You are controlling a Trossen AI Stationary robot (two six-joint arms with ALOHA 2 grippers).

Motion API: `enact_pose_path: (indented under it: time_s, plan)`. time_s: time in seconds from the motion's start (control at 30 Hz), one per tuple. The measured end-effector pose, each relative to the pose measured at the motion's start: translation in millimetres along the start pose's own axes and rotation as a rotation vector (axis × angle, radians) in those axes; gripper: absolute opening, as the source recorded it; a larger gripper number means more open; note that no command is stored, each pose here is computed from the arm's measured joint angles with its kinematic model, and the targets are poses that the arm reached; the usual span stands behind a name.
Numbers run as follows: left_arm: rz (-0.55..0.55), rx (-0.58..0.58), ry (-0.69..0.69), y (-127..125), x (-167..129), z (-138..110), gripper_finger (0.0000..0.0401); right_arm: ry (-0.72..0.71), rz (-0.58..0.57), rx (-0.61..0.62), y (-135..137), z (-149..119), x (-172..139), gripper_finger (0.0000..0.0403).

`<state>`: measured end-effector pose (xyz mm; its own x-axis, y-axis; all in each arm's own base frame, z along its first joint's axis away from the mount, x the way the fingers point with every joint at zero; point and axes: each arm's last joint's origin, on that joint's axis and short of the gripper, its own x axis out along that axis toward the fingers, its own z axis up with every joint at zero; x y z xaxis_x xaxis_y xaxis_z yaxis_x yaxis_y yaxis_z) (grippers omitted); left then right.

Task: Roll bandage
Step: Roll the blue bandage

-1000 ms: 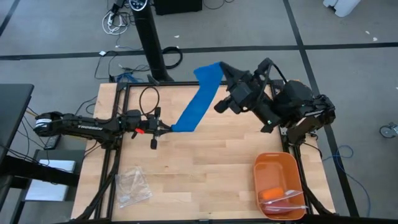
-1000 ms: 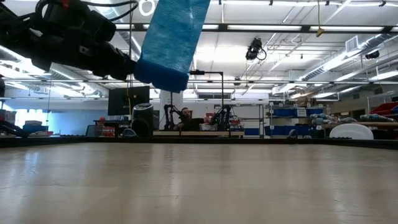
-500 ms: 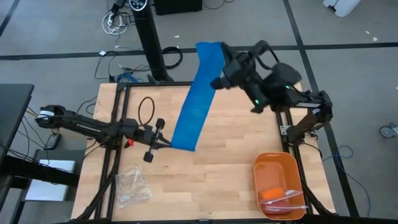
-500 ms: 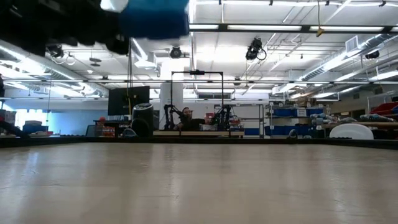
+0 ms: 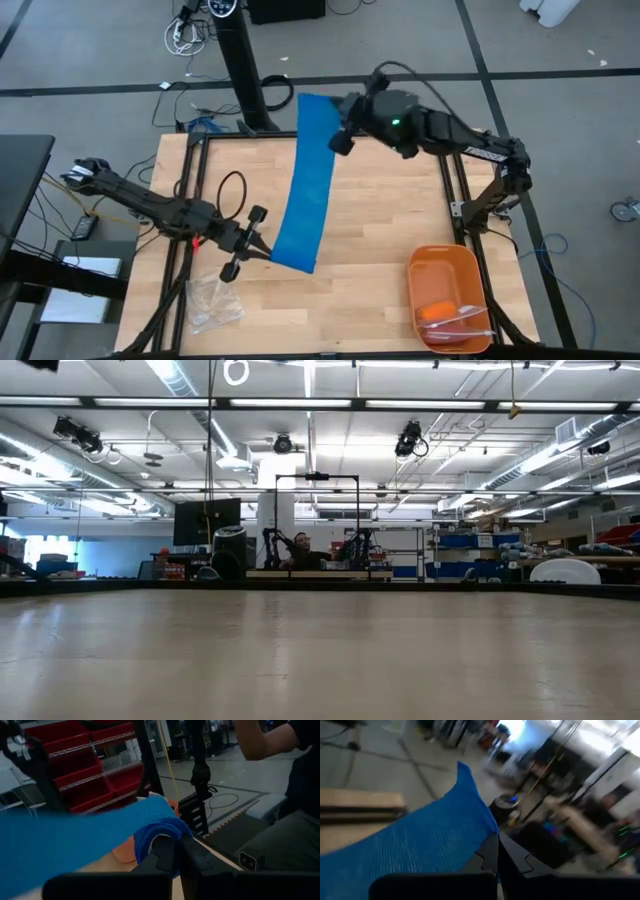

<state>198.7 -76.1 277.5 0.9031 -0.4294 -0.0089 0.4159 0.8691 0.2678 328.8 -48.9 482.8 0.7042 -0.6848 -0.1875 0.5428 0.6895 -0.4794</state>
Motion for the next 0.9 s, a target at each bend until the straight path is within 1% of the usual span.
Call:
enact_pose_path:
  time_s: [0.13,0.27,0.33,0.43,0.53,0.63,0.7,0.8,0.9]
  plan:
    - [0.006,0.038,0.010,-0.9,2.9,21.9,0.0014,0.118,0.041,0.016,19.3,-26.9,14.0,0.0001]
    - [0.014,0.044,-0.026,3.2,3.3,51.2,0.0014,0.248,0.068,0.028,46.7,-64.8,29.5,0.0001]
    - [0.018,0.045,-0.022,5.0,2.7,60.2,0.0014,0.292,0.076,0.042,58.5,-82.7,35.5,0.0001]
    - [0.077,0.045,-0.028,8.7,1.9,70.7,0.0014,0.343,0.081,0.083,76.3,-111.5,43.5,0.0005]
    - [0.141,0.044,-0.020,12.5,0.8,77.2,0.0014,0.368,0.093,0.107,91.9,-131.6,45.9,0.0024]
    - [0.182,0.038,-0.016,14.5,0.4,79.9,0.0014,0.383,0.108,0.119,102.0,-141.6,43.7,0.0059]
    - [0.207,0.034,-0.026,15.5,0.1,81.5,0.0014,0.383,0.119,0.128,106.2,-141.8,40.9,0.0086]
    - [0.262,0.006,-0.055,17.8,-0.6,84.9,0.0015,0.365,0.135,0.138,109.3,-134.4,34.7,0.0128]
    - [0.293,-0.034,-0.108,19.9,-1.5,89.8,0.0015,0.336,0.153,0.135,109.5,-120.2,27.6,0.0163]
